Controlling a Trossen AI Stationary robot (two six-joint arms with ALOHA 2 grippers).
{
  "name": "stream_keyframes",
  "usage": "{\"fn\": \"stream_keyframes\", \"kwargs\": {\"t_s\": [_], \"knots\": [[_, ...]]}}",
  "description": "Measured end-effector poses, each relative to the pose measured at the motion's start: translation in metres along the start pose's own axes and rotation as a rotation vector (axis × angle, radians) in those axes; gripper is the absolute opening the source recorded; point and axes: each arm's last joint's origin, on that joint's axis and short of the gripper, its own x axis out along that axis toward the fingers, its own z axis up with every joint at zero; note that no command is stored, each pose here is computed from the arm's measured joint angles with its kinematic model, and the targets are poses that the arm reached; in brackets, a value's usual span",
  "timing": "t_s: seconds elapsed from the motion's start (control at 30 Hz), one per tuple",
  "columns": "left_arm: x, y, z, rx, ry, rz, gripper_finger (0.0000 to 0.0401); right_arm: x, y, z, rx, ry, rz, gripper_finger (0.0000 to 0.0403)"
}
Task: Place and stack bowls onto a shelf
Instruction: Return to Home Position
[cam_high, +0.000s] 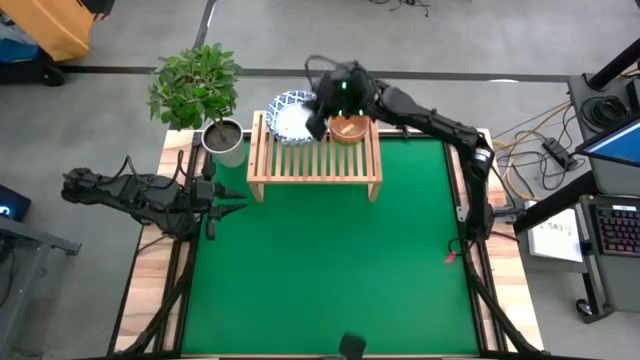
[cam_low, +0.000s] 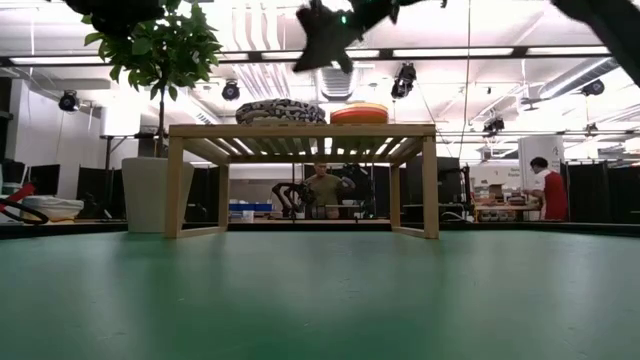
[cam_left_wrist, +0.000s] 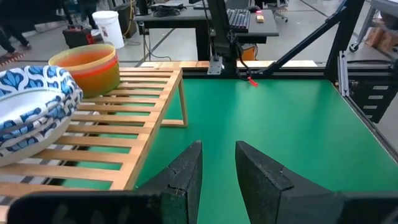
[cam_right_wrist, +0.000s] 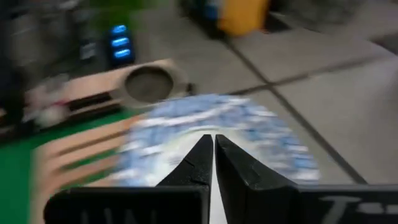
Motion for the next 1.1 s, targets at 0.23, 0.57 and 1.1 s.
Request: {"fn": "stream_keyframes", "kwargs": {"t_s": [0.23,0.57,1.1], "knots": [[0.000,0.001,-0.011,-0.009,-0.015,-0.002,0.0079,-0.031,0.073,-0.021,-0.176,0.040,0.244,0.0009],[-0.002,0.004,-0.058,-0.106,-0.082,-0.016,0.0079,-0.094,0.132,-0.112,-0.242,-0.025,0.423,0.0009],[-0.030,0.018,-0.069,-0.188,-0.311,0.041,0.0062,-0.187,0.105,-0.242,-0.148,-0.276,0.479,0.0009]]}}
